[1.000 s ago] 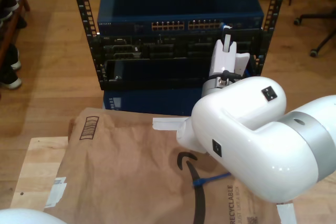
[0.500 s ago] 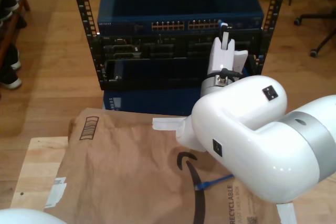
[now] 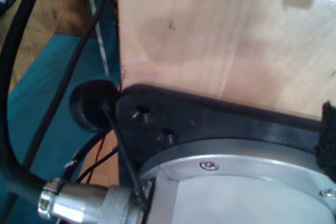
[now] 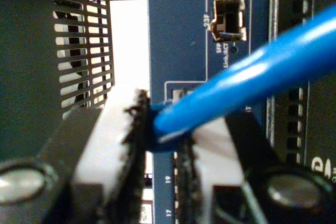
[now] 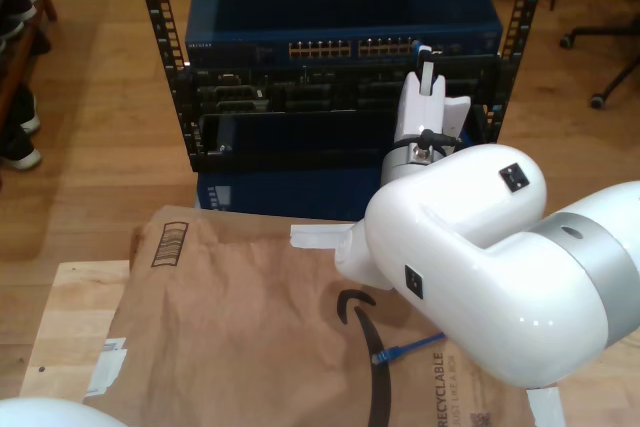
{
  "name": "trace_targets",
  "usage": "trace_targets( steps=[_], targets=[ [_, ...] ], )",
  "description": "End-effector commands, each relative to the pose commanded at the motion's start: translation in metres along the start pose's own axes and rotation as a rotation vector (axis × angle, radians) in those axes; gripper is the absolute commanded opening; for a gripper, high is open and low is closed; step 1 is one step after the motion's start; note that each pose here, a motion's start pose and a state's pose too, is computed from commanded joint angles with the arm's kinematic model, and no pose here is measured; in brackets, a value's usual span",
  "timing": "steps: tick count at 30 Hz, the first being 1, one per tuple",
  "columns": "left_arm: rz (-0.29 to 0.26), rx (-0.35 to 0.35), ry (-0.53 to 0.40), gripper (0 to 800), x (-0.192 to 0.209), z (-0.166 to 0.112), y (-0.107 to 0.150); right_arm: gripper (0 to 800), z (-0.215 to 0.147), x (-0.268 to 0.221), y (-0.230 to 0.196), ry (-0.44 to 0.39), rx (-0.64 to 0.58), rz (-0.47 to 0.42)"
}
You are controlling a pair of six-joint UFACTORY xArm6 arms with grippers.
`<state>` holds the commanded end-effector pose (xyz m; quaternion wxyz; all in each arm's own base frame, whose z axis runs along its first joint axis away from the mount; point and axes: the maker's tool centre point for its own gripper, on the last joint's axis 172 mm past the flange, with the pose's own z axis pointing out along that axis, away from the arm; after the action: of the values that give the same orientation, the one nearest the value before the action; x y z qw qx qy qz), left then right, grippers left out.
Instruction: Grab the cable and plug it in
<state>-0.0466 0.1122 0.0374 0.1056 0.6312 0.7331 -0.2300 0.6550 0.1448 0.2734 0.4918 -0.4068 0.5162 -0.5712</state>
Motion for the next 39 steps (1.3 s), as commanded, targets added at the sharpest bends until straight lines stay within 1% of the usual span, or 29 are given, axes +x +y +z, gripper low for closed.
trace_targets(
  steps=[29, 39],
  targets=[
    [0.001, 0.001, 0.0, 800, 0.0001, 0.0, -0.0003, 0, 0.0033, -0.0023, 0.0035, -0.003, -0.012, 0.005],
    [0.0, 0.0, 0.0, 800, 0.0, 0.0, 0.0, 0, 0.0092, 0.0061, -0.0009, 0.013, -0.003, 0.01]
  ],
)
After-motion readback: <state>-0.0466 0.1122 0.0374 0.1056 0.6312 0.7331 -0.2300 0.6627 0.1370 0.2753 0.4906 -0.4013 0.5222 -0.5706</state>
